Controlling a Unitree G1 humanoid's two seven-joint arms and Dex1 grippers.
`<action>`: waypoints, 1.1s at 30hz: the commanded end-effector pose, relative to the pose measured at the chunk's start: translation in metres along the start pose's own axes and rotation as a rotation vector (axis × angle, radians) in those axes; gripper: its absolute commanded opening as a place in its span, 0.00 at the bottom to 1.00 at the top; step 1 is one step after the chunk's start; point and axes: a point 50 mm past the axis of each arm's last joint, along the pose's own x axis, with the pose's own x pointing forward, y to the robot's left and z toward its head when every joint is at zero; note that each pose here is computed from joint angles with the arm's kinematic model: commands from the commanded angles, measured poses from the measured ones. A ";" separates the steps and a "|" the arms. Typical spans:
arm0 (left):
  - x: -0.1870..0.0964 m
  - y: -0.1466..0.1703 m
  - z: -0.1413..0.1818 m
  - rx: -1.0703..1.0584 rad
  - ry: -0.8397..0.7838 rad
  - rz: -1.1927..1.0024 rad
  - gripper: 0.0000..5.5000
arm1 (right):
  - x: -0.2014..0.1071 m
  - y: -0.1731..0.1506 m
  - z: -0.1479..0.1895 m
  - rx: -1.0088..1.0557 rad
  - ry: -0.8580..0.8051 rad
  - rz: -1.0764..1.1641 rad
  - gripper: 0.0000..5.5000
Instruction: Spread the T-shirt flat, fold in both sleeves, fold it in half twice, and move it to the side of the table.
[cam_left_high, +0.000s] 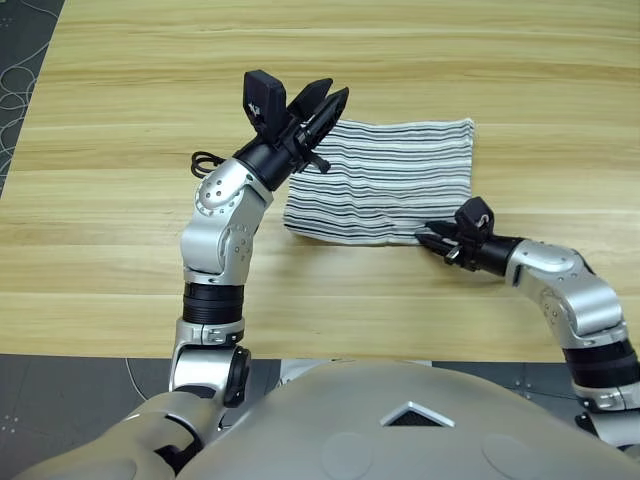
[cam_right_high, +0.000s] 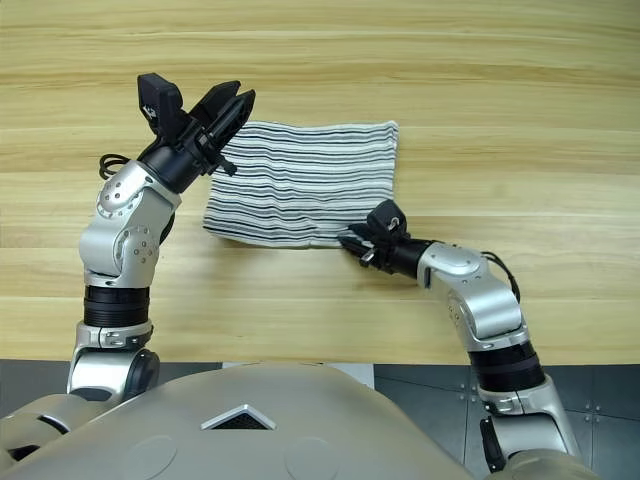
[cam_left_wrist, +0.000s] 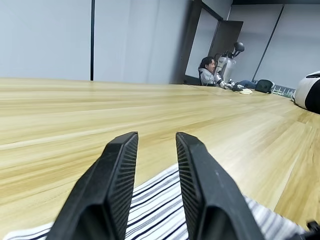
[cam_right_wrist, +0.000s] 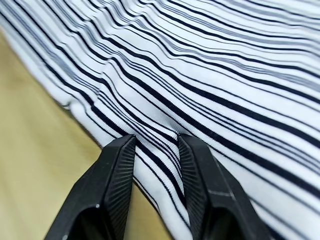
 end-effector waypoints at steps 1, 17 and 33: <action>0.004 0.001 0.002 0.018 -0.015 0.010 0.25 | -0.033 -0.029 -0.049 -0.061 0.306 -0.030 0.29; -0.003 -0.007 -0.037 0.166 0.215 -0.050 0.25 | -0.061 -0.055 0.086 0.097 -0.736 -0.182 0.29; 0.010 -0.021 -0.085 0.360 0.417 -0.093 0.25 | -0.054 -0.015 -0.001 0.826 -0.439 -0.493 0.52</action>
